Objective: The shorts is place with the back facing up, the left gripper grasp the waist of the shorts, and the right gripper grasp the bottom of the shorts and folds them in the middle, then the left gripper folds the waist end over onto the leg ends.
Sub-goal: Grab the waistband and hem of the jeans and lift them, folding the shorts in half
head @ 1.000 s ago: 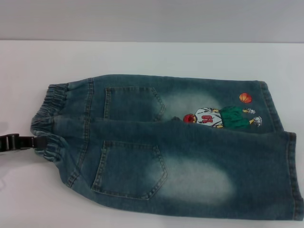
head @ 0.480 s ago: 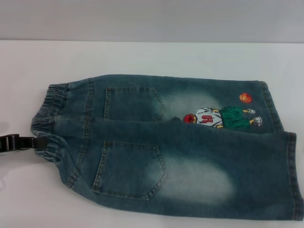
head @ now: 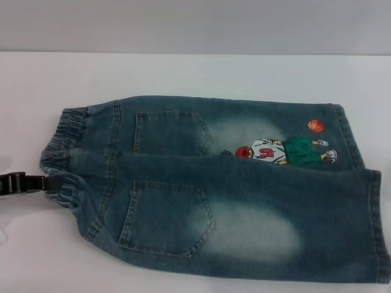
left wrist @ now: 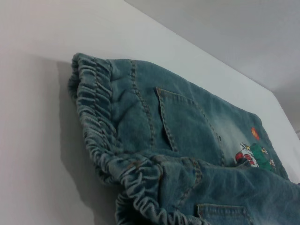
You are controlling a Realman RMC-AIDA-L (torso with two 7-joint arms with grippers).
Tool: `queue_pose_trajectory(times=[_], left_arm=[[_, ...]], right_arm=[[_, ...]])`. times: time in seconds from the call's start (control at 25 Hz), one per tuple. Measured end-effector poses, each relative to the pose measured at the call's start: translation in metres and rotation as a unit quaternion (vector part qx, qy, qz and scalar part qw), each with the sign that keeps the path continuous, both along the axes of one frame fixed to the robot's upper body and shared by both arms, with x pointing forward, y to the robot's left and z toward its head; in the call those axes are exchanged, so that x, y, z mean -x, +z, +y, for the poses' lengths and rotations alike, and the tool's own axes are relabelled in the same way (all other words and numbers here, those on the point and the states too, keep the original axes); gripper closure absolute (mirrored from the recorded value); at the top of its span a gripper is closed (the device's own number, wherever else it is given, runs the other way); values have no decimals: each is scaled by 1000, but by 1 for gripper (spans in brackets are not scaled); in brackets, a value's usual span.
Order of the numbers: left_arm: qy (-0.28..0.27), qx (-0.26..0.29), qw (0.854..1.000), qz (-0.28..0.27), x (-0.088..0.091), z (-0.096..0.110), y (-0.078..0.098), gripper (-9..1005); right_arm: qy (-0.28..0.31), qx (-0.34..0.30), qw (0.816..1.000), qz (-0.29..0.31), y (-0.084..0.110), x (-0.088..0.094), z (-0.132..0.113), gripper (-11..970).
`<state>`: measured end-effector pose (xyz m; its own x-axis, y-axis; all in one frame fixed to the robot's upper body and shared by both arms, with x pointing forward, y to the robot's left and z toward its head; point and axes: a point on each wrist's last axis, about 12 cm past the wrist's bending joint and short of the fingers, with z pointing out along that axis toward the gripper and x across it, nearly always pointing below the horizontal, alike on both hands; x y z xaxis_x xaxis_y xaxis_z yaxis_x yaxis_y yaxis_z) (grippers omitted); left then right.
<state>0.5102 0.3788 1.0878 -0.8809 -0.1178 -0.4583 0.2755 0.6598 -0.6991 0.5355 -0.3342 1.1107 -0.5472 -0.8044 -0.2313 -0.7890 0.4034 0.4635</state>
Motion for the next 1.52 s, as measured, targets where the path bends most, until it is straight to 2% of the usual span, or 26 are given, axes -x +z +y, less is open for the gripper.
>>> queue_pose_trajectory(times=[0.92,1.16,1.36,1.48,1.52], left_arm=[[1,3,1000,3,2,-1,-4,905],[1,3,1000,4,3,-1,-4,903],[1,3,1000,4,2,-1,-4,901],[2,3,1000,4,2,-1,-3,899],[2,3,1000,4,2,-1,-3,899]], right_arm=[[28,-19,999,-43,5,-14,34,310],[37,-20,998,-48,5,-13,35,310],[43,-19,998,-48,5,-13,34,426],[44,-19,998,-48,4,-13,34,658],[44,-19,998,-48,4,-13,34,697]])
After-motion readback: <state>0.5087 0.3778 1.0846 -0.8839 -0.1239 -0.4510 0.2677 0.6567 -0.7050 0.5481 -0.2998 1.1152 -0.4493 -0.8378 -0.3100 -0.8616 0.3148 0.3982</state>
